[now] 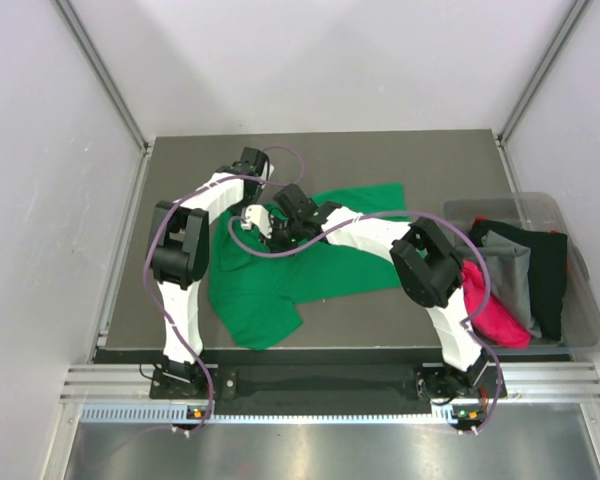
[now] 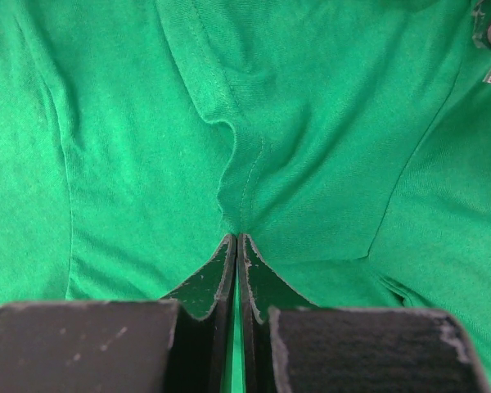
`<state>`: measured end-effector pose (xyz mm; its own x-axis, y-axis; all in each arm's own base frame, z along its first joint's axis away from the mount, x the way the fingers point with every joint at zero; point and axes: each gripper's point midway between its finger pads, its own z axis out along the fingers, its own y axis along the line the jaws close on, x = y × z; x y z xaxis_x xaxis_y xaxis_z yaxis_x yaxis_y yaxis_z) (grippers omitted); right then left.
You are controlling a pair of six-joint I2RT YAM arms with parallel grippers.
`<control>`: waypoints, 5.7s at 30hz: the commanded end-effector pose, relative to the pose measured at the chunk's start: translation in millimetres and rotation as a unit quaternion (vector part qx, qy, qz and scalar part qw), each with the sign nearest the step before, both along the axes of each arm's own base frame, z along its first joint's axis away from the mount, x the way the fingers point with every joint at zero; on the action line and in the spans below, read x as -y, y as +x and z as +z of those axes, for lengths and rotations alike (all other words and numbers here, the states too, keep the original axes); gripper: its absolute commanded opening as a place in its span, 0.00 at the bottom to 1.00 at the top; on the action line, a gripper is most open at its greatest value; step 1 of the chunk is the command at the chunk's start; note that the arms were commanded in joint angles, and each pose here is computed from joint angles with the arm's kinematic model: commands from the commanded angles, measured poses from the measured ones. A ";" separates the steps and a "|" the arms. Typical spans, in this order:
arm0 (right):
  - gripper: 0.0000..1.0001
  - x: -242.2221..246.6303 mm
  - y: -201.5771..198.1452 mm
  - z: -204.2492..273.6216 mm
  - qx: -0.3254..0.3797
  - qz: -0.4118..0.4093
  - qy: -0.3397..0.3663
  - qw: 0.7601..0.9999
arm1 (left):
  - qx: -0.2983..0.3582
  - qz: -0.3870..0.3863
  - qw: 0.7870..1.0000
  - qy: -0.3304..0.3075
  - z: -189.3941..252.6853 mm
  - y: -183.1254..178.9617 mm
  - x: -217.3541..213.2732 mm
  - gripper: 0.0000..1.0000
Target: Fold and stack the t-shirts
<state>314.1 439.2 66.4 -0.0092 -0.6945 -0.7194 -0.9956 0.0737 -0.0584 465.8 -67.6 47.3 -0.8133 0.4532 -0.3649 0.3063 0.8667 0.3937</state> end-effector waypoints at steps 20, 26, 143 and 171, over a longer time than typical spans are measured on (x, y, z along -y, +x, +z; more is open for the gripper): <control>0.00 -4.7 -0.9 2.3 -0.005 0.006 0.016 1.000 | 0.041 0.016 0.998 0.043 12.8 21.6 -12.3 0.00; 0.00 -3.5 -2.2 -0.7 -0.007 0.007 0.014 1.000 | 0.087 0.035 0.995 0.042 44.6 32.3 -30.6 0.00; 0.27 -5.1 0.5 -4.0 0.014 -0.004 0.006 1.000 | -0.039 0.107 0.947 -0.301 6.9 34.8 -35.2 0.06; 0.45 32.8 165.5 20.1 0.001 -0.196 0.059 0.979 | 0.083 0.085 0.946 -0.303 53.9 33.9 -39.2 0.26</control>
<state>460.1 398.9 52.3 -0.3112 -0.5757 -0.7561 -0.9020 0.4294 0.0442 499.7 -16.9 106.4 -0.7604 -0.0082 -0.6494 0.0762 0.9919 -0.1018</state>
